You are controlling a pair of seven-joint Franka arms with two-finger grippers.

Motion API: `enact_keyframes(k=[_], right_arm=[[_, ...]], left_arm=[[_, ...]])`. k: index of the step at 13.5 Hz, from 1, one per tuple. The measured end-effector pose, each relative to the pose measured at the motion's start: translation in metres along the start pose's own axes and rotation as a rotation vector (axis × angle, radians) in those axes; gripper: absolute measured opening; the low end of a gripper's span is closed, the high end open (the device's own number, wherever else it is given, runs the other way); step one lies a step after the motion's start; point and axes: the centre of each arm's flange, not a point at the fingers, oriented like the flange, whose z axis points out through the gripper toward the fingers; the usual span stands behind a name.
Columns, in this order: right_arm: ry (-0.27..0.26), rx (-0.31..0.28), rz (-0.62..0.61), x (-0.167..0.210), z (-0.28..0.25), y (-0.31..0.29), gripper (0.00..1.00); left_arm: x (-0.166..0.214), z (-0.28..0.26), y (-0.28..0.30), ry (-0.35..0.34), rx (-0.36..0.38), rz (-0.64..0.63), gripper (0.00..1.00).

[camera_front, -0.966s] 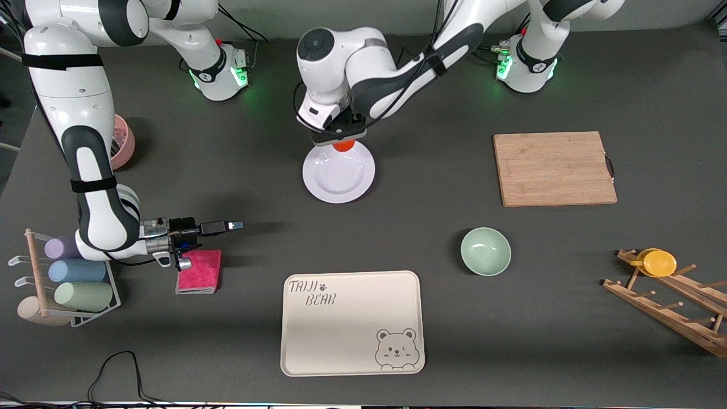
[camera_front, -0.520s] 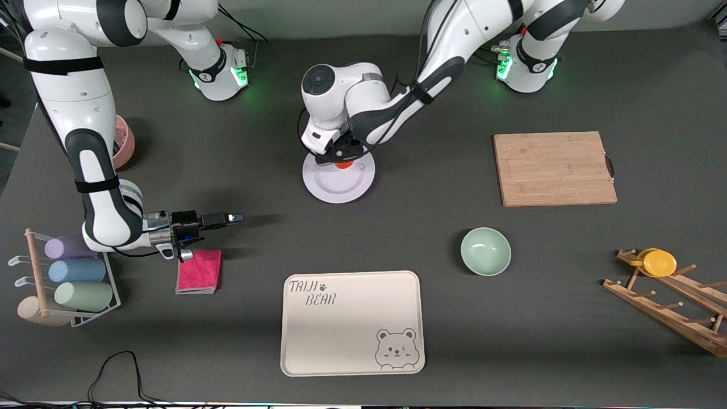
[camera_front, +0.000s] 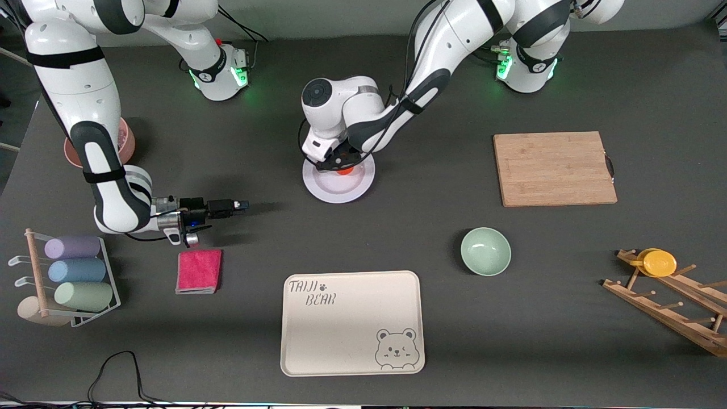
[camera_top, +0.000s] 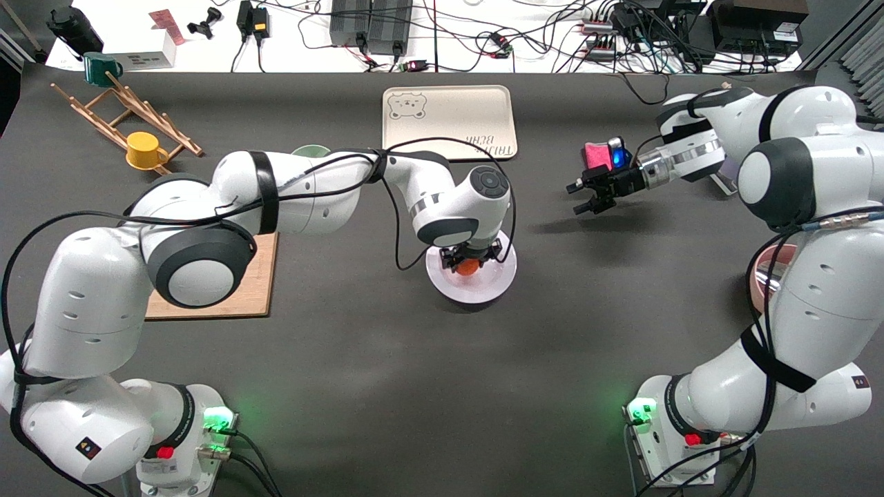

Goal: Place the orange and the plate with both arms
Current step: 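Lower the orange onto the white plate and open the left gripper, then raise the left gripper away while the right gripper reaches the plate rim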

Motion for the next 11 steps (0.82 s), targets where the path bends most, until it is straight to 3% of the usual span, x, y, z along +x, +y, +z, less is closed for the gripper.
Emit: enact_keyframes(k=[6, 8, 10, 11], right_arm=[[0.022, 0.023, -0.019, -0.049, 0.009, -0.002, 1.0], [0.026, 0.042, -0.016, -0.059, 0.02, 0.003, 1.0], [0.019, 0.037, -0.016, -0.066, 0.029, 0.007, 1.0], [0.019, 0.042, -0.018, -0.07, 0.033, 0.009, 1.0]], left_arm=[[0.012, 0.01, 0.005, 0.007, -0.003, -0.011, 0.7], [0.011, 0.008, 0.007, 0.011, -0.007, 0.0, 0.76], [0.013, 0.004, 0.008, 0.014, -0.009, 0.014, 0.95], [0.016, -0.002, 0.009, 0.019, -0.009, 0.014, 1.0]])
